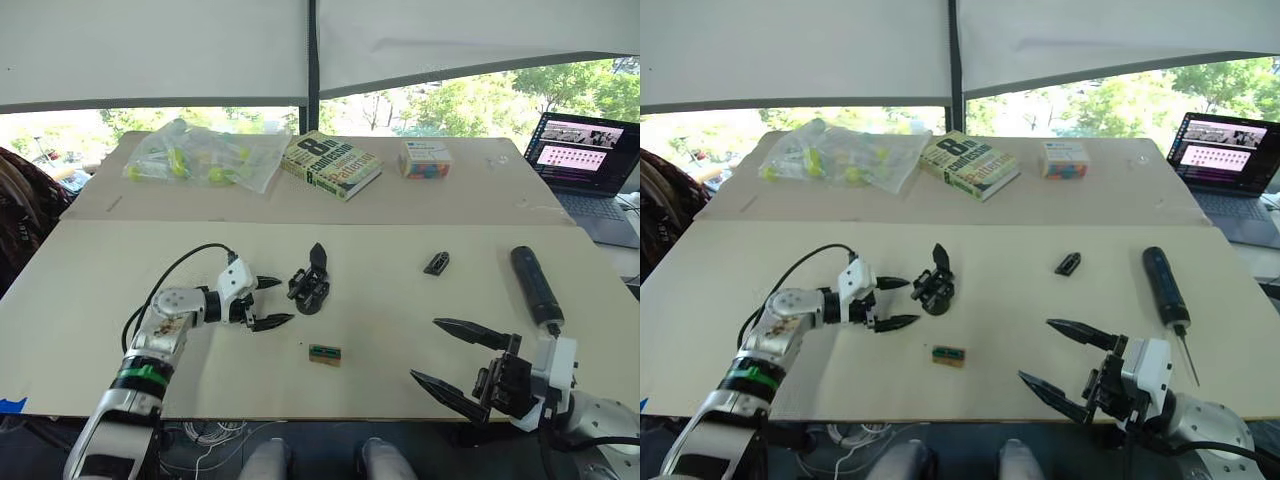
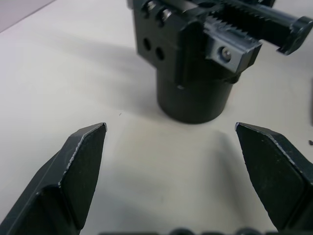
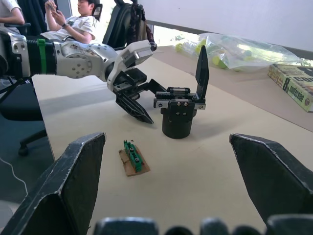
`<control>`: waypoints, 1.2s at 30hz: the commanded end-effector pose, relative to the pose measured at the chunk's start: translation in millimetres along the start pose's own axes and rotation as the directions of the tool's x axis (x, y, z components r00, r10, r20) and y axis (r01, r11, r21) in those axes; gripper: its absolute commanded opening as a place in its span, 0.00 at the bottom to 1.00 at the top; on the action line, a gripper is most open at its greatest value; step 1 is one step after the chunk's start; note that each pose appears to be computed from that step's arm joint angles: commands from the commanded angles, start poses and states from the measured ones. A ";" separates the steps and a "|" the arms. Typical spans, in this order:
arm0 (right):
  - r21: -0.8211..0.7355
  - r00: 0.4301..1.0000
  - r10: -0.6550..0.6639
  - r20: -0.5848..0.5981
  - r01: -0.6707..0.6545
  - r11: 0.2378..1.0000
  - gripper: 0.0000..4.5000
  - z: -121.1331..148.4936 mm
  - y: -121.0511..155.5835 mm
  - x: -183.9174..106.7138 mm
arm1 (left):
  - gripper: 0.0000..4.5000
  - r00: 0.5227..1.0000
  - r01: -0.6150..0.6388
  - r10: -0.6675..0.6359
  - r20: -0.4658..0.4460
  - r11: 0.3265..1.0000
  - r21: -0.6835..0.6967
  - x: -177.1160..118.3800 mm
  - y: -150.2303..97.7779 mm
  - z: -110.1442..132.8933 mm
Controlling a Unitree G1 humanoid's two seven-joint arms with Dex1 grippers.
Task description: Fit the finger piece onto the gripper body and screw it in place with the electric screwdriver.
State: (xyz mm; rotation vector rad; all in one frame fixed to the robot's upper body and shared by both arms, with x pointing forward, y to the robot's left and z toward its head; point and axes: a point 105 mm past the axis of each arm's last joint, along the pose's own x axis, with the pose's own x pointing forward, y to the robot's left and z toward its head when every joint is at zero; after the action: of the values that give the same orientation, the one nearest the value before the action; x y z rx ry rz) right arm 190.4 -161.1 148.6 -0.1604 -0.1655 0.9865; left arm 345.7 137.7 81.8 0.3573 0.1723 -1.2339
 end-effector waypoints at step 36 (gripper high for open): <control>-0.006 1.000 -0.015 -0.002 0.015 1.000 1.00 7.4 15.7 -2.2 | 0.51 0.972 -0.151 0.157 0.172 0.987 -0.048 43.5 -32.1 25.7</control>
State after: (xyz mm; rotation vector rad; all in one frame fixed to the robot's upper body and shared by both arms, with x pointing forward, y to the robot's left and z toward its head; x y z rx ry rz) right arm 177.4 -157.4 145.6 -0.1478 -0.1287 0.9629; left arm 325.4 83.8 70.9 0.2004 0.0774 -1.1396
